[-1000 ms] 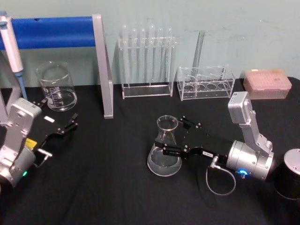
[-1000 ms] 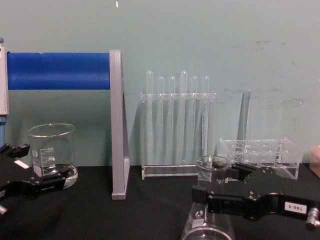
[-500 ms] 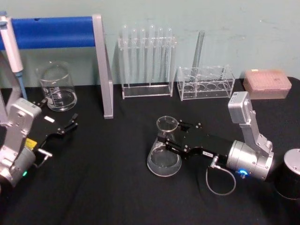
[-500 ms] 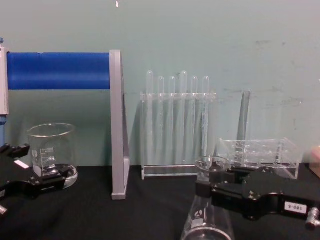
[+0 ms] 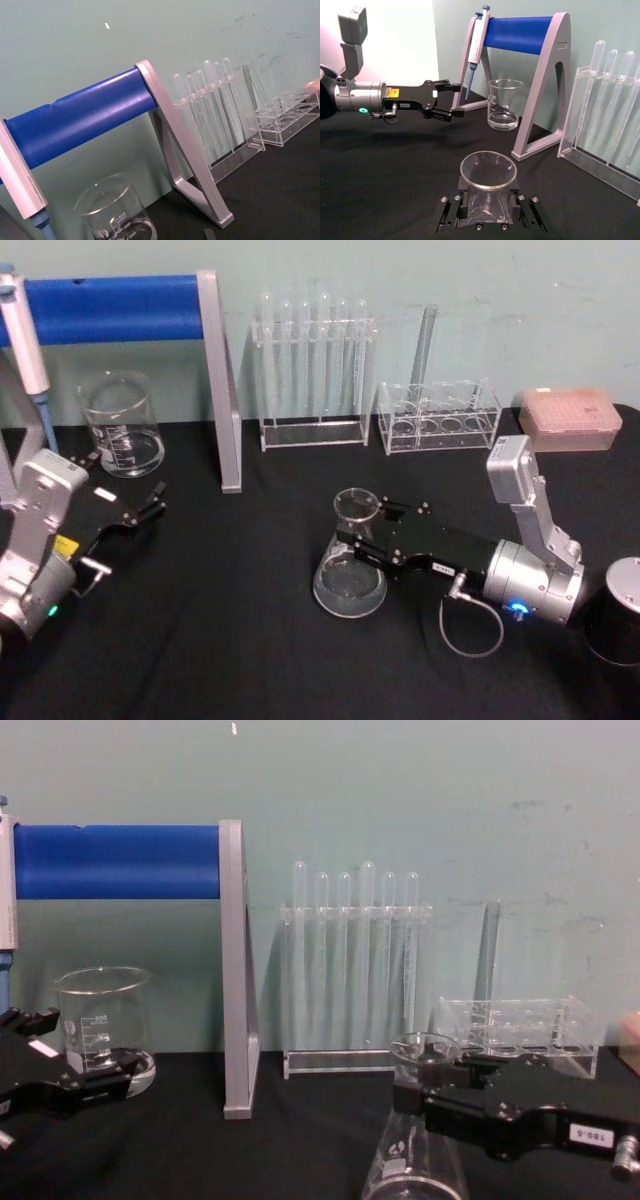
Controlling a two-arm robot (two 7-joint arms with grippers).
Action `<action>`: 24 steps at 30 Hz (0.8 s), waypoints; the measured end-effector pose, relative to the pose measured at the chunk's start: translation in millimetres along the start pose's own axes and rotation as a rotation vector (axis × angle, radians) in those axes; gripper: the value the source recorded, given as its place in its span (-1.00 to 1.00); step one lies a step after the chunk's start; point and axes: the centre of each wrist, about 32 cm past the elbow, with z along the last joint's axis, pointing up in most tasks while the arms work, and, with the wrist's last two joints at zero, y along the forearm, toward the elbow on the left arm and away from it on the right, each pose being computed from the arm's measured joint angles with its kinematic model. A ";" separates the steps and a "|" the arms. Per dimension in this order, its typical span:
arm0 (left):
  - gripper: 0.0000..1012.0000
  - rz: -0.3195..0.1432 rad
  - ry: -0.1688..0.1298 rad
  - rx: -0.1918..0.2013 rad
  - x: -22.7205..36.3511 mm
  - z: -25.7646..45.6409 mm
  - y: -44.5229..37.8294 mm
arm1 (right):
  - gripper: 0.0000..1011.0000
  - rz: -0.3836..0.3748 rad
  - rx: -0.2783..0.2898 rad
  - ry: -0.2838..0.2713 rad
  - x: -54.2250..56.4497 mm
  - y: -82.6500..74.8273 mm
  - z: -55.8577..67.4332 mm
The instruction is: Grasp the erlenmeyer flask with one hand, shake it three times, then place it back.
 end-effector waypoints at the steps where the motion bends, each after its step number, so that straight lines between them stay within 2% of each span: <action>1: 0.98 0.000 0.000 0.000 0.0 0.0 0.0 | -0.11 0.000 0.003 0.002 0.1 -0.8 -0.4; 9: 0.98 0.000 0.000 0.000 0.0 0.0 0.0 | -0.11 -0.030 0.067 0.018 -1.9 -8.7 2.4; 15: 0.98 0.000 0.000 0.000 0.0 0.0 0.0 | -0.11 -0.090 0.121 0.015 -8.4 -16.2 16.0; 22: 0.98 0.000 0.000 0.000 0.0 0.0 0.0 | -0.11 -0.228 0.163 0.003 -19.4 -29.2 33.8; 24: 0.98 0.000 0.000 0.000 0.0 0.0 0.0 | -0.11 -0.301 0.170 -0.007 -23.8 -35.6 40.6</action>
